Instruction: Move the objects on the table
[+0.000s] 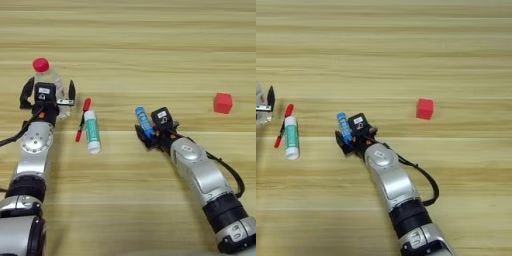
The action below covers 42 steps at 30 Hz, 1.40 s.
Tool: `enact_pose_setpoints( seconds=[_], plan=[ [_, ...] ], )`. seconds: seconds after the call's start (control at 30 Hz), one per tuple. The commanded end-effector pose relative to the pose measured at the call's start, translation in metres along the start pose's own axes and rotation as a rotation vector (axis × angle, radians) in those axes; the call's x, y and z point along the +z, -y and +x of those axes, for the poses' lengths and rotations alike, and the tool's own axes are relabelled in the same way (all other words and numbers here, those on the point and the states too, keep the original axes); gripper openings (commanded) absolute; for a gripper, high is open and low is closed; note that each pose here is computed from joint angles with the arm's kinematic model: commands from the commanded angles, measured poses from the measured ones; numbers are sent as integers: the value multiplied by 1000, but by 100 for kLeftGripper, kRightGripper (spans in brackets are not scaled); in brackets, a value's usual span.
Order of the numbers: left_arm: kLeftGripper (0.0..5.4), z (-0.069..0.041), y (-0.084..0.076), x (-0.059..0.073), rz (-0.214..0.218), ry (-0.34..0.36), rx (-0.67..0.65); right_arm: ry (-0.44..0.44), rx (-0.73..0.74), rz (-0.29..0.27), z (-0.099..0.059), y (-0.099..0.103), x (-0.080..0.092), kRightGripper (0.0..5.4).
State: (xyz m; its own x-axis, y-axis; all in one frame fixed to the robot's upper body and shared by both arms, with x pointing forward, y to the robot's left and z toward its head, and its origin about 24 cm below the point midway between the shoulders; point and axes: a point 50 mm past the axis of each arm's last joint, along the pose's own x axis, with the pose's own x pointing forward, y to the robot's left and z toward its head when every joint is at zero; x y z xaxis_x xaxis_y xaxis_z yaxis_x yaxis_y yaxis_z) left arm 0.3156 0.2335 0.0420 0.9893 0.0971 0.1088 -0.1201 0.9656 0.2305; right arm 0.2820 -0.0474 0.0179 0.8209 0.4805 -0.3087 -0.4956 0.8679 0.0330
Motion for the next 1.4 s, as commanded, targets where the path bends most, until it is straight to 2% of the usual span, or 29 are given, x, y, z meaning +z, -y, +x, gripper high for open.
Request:
enact_pose_setpoints(
  seconds=[0.03, 0.33, 0.63, 0.87, 1.1, 1.4],
  plan=[
    [540, 3, 1, 6, 0, 22, 0, -115, -1, 59, -2, -4, -23, 338],
    [540, 3, 2, 6, 0, 23, 0, -115, -33, 63, -3, 1, -23, 246],
    [540, 3, 2, 6, 0, 24, 1, -96, -148, 74, -6, 18, -20, 146],
    [540, 3, 2, 5, 0, 23, 2, -94, -241, 79, -10, 32, -21, 141],
    [540, 3, 1, 5, 0, 23, 3, -109, -281, 67, -12, 38, -23, 141],
    [540, 3, 1, 5, 0, 23, 4, -112, -333, 89, -16, 45, -27, 141]
  ],
)
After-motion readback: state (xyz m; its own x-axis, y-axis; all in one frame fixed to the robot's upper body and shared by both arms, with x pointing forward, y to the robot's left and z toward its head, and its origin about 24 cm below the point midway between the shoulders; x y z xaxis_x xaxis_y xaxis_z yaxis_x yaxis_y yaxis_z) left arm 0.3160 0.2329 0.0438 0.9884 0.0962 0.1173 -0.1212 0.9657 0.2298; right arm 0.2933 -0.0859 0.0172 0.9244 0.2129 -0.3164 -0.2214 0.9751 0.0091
